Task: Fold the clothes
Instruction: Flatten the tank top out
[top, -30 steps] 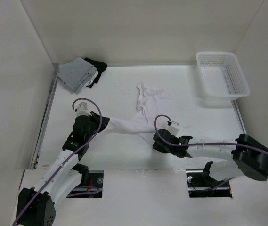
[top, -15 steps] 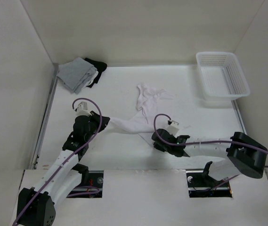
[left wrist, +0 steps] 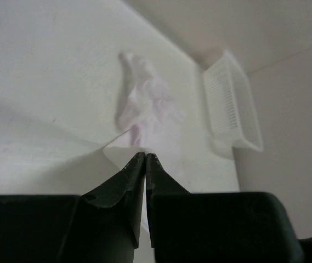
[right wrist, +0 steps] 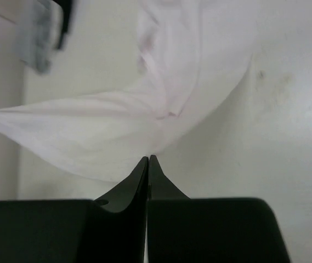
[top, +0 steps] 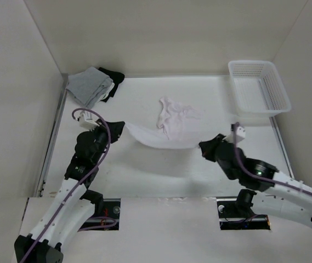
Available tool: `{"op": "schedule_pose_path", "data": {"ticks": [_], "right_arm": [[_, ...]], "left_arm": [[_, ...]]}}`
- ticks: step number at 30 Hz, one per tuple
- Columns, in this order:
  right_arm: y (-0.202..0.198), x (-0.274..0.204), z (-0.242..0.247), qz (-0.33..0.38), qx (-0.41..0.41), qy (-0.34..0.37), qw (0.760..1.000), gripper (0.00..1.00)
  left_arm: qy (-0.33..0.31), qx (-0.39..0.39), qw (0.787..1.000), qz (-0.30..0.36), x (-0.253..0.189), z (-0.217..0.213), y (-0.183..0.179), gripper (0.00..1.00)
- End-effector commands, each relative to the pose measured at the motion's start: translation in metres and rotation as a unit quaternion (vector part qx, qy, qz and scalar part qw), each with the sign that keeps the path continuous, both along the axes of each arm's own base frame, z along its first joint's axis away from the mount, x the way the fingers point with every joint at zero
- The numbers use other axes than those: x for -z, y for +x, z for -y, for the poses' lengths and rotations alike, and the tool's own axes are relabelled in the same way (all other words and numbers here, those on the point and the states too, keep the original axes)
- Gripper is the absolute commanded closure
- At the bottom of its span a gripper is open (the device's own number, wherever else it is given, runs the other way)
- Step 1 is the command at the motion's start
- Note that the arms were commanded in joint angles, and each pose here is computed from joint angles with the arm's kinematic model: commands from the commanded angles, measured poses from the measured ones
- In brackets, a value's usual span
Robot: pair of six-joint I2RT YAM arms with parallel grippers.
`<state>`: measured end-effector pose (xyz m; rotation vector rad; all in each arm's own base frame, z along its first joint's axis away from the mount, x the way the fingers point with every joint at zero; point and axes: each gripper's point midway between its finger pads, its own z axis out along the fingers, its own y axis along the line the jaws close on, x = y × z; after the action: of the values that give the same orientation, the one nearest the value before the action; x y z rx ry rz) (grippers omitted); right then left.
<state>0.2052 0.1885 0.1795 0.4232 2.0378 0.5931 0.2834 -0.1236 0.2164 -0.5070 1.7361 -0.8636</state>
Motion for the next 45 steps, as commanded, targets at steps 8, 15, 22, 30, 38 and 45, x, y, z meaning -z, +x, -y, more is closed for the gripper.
{"op": "schedule_pose_path", "data": {"ticks": [8,15,22,30,38,45], "right_arm": [[-0.014,-0.277,0.095,0.267,0.062,0.01,0.962,1.0],[-0.023,-0.399,0.107,0.383,0.063,0.041,0.921,1.0],[0.015,-0.425,0.087,0.434,0.095,-0.018,0.896,1.0],[0.18,-0.34,0.065,0.332,0.037,-0.006,0.942,1.0],[0.283,-0.335,0.067,0.298,0.034,-0.007,0.954,1.0],[0.25,-0.422,0.074,0.369,0.038,-0.001,0.929,1.0]], "left_arm": [[-0.097,-0.078,0.933,0.336,-0.292,-0.046,-0.068,0.97],[-0.11,-0.115,0.893,0.42,-0.384,-0.07,-0.095,0.97],[-0.062,-0.138,0.913,0.379,-0.381,-0.055,-0.024,0.97],[-0.009,-0.181,0.953,0.243,-0.283,-0.072,0.121,0.97],[-0.011,-0.154,0.968,0.199,-0.257,-0.075,0.207,0.97],[-0.019,-0.141,0.95,0.279,-0.338,-0.077,0.171,0.97]]}}
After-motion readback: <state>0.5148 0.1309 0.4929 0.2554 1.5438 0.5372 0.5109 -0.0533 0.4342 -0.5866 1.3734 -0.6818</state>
